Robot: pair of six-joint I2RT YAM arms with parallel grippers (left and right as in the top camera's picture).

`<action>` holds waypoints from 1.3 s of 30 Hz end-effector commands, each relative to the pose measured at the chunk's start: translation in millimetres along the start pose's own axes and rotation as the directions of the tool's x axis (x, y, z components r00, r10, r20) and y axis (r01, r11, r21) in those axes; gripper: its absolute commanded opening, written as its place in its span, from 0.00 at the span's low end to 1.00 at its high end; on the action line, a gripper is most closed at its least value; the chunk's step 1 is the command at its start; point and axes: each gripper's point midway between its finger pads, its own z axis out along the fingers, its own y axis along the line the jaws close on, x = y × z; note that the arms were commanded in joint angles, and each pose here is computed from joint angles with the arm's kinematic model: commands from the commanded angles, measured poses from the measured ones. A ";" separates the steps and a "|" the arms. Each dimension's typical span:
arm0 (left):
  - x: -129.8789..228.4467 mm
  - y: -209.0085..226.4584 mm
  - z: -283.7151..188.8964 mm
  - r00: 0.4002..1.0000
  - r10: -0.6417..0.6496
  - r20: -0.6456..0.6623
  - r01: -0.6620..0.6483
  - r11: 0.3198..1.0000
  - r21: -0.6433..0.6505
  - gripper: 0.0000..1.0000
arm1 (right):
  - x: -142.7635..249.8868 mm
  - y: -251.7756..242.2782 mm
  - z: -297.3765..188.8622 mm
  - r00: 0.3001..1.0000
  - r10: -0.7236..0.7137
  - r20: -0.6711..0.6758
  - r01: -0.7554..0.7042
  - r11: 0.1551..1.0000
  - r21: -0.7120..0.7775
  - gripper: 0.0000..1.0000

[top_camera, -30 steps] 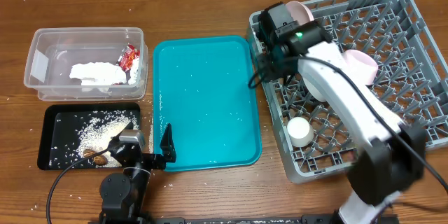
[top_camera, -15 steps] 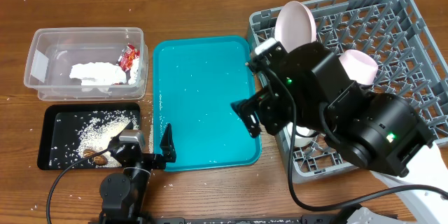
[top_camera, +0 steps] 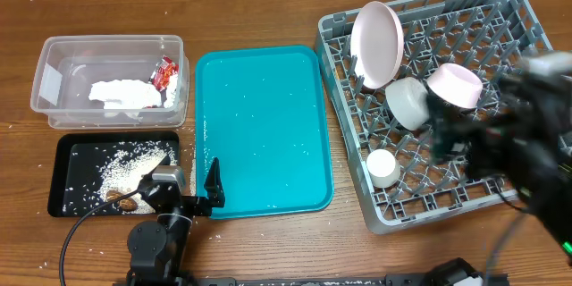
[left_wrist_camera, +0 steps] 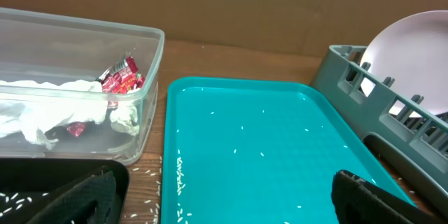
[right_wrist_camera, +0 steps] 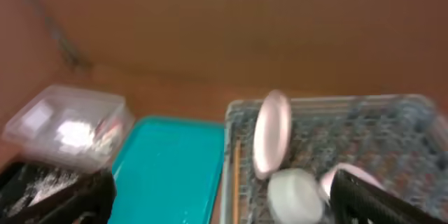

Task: Sort waste into correct bins and load items into the dishwasher

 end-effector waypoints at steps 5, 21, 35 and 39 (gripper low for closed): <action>-0.4 0.3 -0.3 1.000 0.015 0.006 -0.015 1.000 0.003 1.00 | 21.8 -25.4 6.1 0.990 -0.066 0.123 0.061 0.997 0.048 1.00; -0.4 0.3 -0.3 1.000 0.015 0.006 -0.015 1.000 0.003 1.00 | 185.5 -64.1 48.7 0.972 -0.059 0.227 0.031 0.992 0.124 1.00; -0.4 0.3 -0.3 1.000 0.015 0.006 -0.015 1.000 0.003 1.00 | 252.9 -87.4 96.4 0.945 -0.077 0.319 0.028 0.987 0.156 1.00; -0.4 0.3 -0.3 1.000 0.015 0.006 -0.015 1.000 0.003 1.00 | 258.9 -89.6 101.2 0.941 -0.080 0.327 0.028 0.987 0.161 1.00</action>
